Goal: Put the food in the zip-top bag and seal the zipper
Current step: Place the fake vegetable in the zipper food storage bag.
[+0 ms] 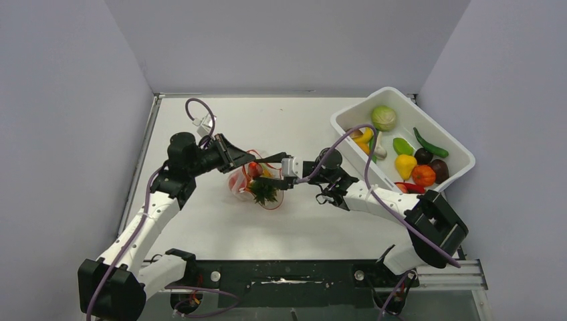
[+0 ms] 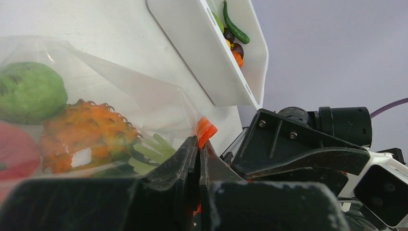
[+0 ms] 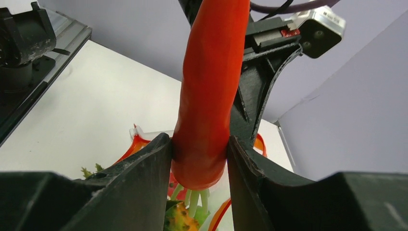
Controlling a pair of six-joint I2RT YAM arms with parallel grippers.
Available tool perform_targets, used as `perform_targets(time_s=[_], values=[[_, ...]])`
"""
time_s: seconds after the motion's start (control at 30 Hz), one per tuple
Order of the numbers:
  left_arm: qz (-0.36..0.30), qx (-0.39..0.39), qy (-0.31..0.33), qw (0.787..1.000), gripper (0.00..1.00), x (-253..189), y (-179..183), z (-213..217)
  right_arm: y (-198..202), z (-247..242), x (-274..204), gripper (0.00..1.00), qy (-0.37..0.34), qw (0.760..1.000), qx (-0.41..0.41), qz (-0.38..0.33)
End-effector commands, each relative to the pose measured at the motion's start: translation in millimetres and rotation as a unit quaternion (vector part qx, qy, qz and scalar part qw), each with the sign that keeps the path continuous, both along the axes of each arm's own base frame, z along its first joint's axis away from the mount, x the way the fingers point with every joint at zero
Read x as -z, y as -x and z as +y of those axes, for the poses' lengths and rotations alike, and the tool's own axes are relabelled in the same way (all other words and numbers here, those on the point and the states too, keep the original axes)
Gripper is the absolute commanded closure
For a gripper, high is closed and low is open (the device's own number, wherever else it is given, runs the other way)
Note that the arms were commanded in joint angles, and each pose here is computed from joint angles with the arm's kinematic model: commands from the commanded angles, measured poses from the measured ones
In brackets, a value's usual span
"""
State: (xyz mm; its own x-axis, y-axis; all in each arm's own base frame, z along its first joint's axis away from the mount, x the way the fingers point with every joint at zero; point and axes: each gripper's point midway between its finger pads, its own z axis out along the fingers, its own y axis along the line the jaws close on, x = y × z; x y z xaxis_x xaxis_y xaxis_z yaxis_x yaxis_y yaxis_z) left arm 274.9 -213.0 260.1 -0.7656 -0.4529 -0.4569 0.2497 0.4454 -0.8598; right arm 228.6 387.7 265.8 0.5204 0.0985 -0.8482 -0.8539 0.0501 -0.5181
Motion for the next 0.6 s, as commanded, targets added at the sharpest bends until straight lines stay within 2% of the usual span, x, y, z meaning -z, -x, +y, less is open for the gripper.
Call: perform_targets(time_s=[0.0,0.2,0.57], values=[[-0.040,0.015,0.013,0.999,1.00,-28.3,-2.4,-3.4,6.2,0.1,-51.5,0.76,-0.061,0.994,-0.009,-0.085],[-0.045,0.017,0.019,0.999,1.00,-36.5,-1.4,-4.1,2.3,2.0,-33.1,0.76,-0.055,0.995,-0.005,-0.089],[-0.041,0.020,0.028,0.999,1.00,-39.3,3.2,-4.5,-6.4,1.2,-1.2,0.51,-0.035,0.998,-0.001,-0.057]])
